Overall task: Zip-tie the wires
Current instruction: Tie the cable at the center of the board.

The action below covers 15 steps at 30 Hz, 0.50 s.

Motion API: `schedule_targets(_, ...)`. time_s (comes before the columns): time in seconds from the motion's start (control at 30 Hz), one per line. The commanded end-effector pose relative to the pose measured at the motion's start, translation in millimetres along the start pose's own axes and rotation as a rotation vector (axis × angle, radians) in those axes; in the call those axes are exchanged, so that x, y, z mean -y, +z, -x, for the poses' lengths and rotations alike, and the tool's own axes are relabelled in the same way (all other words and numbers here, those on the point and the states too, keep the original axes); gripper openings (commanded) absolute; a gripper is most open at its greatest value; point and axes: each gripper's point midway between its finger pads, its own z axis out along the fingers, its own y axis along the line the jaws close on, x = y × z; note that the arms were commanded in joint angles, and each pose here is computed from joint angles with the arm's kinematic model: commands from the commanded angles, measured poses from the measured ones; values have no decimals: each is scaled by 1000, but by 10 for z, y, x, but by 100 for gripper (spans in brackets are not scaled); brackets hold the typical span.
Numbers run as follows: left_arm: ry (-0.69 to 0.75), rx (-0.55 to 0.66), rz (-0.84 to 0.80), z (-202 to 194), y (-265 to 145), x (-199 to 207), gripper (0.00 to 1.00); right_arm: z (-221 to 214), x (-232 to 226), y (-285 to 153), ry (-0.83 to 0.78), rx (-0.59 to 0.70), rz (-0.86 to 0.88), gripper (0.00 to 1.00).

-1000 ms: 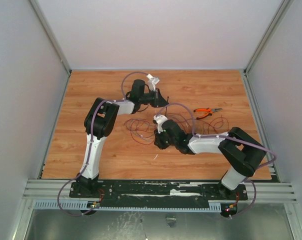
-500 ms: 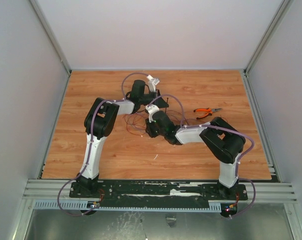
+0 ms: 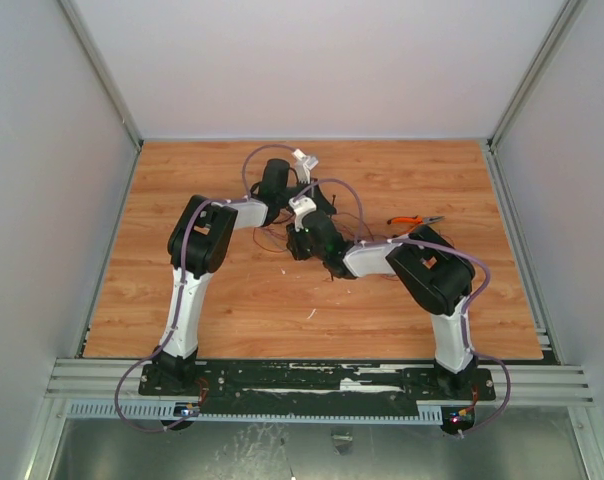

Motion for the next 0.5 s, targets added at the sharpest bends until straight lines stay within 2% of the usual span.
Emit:
schedule_targets(0.0, 20, 5, -6, 68, 23, -29, 0, -66, 7, -93, -36, -24, 26, 34)
schedule_targets(0.27, 16, -3, 0, 39, 37, -65, 0, -341, -96, -488, -71, -69, 109, 60)
schedule_targets(0.47, 18, -7, 3, 33, 40, -74, 0, -216, -204, -805, -104, -11, 179, 70)
